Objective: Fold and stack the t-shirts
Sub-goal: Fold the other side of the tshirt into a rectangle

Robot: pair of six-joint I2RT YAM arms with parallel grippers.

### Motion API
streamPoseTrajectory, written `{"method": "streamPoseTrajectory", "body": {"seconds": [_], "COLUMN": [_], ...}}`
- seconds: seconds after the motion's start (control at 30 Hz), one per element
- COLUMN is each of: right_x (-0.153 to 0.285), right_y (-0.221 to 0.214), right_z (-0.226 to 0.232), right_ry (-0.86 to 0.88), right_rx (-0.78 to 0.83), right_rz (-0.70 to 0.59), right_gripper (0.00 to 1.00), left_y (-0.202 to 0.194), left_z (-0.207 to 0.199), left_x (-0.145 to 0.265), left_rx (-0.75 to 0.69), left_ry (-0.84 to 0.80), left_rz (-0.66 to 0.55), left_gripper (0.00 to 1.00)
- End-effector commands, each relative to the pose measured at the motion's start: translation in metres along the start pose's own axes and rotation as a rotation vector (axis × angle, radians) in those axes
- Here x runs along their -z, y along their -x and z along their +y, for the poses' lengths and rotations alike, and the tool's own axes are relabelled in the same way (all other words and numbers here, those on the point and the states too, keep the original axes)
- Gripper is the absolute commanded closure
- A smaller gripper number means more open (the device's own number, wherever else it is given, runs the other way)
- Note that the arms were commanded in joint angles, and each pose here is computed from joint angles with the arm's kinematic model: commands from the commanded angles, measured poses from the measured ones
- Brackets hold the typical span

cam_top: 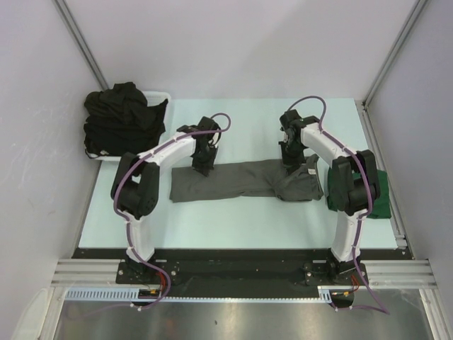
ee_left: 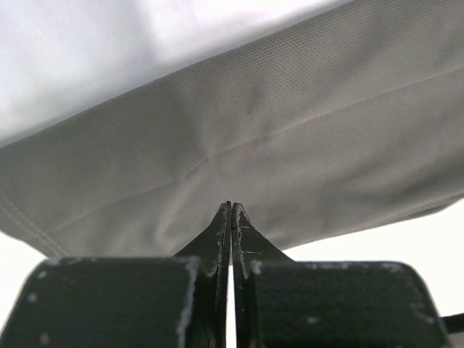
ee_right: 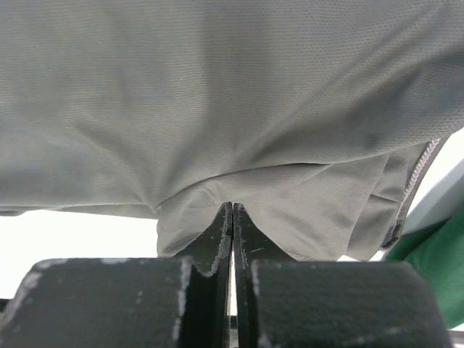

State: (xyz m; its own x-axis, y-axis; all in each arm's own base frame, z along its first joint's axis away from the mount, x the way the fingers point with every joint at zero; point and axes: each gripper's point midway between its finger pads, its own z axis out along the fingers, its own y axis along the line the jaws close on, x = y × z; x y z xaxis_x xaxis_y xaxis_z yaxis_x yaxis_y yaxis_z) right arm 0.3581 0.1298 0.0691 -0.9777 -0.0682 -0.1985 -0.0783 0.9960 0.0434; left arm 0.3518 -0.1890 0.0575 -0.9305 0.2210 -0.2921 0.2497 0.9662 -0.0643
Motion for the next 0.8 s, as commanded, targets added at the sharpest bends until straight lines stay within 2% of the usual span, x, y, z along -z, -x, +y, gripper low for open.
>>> {"method": "streamPoseTrajectory", "body": {"seconds": [0.0,0.53,0.77], "right_x": [0.0,-0.049,-0.059], "right_y": [0.001,0.011,0.015], "right_z": [-0.01,-0.018,-0.021], "right_ry": [-0.041,-0.059,-0.068], "right_rx": [-0.008,-0.029,-0.035], "right_rz": [-0.016,0.021,0.03], "right_gripper": [1.0,1.0,1.0], "left_y": [0.017,0.023,0.015], "left_z": [-0.006,0.006,0.011], "left_x": [0.001,-0.004,-0.019], "left_rx": [-0.011,-0.017,-0.021], "left_ry": [-0.018,0.053,0.075], "left_rz": [-0.049,-0.086,-0.058], "left_gripper": [1.0,1.0,1.0]}}
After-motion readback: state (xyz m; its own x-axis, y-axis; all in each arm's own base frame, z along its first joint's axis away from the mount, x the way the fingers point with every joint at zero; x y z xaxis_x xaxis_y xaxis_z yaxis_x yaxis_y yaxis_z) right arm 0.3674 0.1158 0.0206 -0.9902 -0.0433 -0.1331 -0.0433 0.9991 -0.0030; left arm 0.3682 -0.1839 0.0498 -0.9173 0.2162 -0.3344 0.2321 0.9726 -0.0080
